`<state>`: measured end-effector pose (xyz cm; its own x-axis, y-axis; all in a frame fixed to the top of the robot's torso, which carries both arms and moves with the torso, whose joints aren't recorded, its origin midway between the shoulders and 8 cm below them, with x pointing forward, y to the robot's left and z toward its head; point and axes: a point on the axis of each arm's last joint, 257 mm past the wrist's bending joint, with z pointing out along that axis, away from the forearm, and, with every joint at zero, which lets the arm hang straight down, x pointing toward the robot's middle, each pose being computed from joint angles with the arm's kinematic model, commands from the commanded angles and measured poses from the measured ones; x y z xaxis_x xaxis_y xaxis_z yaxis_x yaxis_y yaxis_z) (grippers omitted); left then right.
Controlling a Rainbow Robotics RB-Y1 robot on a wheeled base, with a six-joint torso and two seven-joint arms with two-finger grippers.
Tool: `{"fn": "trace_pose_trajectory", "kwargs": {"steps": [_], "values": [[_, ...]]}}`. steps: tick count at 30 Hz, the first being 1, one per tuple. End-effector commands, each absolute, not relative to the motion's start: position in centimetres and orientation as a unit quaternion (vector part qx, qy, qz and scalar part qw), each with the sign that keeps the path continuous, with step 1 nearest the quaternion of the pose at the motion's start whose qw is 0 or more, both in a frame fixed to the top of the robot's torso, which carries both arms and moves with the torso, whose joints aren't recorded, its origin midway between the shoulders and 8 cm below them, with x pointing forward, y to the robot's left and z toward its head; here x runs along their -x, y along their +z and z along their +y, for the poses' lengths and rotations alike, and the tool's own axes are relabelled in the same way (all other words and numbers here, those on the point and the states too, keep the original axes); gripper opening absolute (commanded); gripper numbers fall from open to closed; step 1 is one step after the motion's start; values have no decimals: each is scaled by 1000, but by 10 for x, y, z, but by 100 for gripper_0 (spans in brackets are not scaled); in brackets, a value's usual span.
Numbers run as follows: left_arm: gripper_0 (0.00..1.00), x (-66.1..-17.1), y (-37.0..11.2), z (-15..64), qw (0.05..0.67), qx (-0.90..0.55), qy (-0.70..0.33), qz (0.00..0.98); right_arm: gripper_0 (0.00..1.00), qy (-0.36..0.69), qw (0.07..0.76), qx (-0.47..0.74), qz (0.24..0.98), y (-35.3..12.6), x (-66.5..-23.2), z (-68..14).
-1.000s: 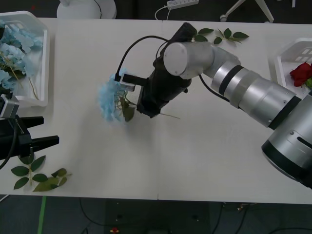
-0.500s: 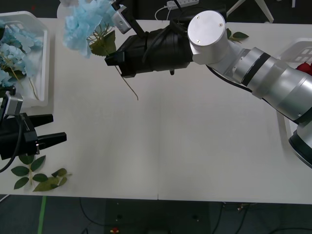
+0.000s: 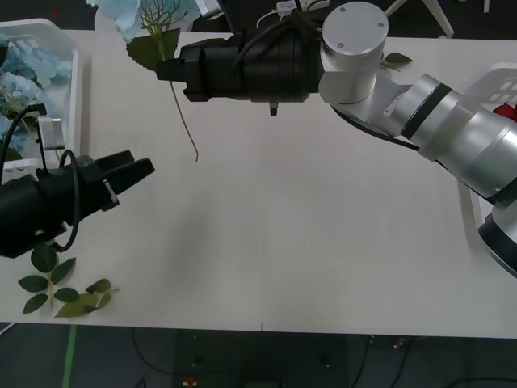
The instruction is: Place the red flowers into the right box and the blue flowers into the left box. If a person shows an open palm, hand one flower to the person first, then continue sorting.
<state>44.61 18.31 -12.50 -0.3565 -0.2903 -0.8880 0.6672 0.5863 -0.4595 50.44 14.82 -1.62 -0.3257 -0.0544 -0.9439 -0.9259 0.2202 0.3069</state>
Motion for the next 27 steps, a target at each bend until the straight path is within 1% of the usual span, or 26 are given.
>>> {"fn": "trace_pose_trajectory", "kwargs": {"steps": [1, 7, 13, 24, 27], "values": [[100, -466, -88, 142, 573, -111, -475, 658, 0, 517, 448, 381, 623, 26, -493, 162], [100, -484, -72, 120, 595, -105, -469, 644, 0, 517, 454, 372, 623, 29, -497, 164], [100, -496, -68, 97, 604, -80, -472, 637, 0, 517, 453, 369, 625, 28, -499, 163], [100, -526, -95, 74, 585, -65, -470, 658, 0, 514, 456, 365, 628, 27, -503, 161], [100, -531, -95, 72, 581, -61, -474, 659, 0, 513, 456, 365, 628, 27, -503, 161]]}}
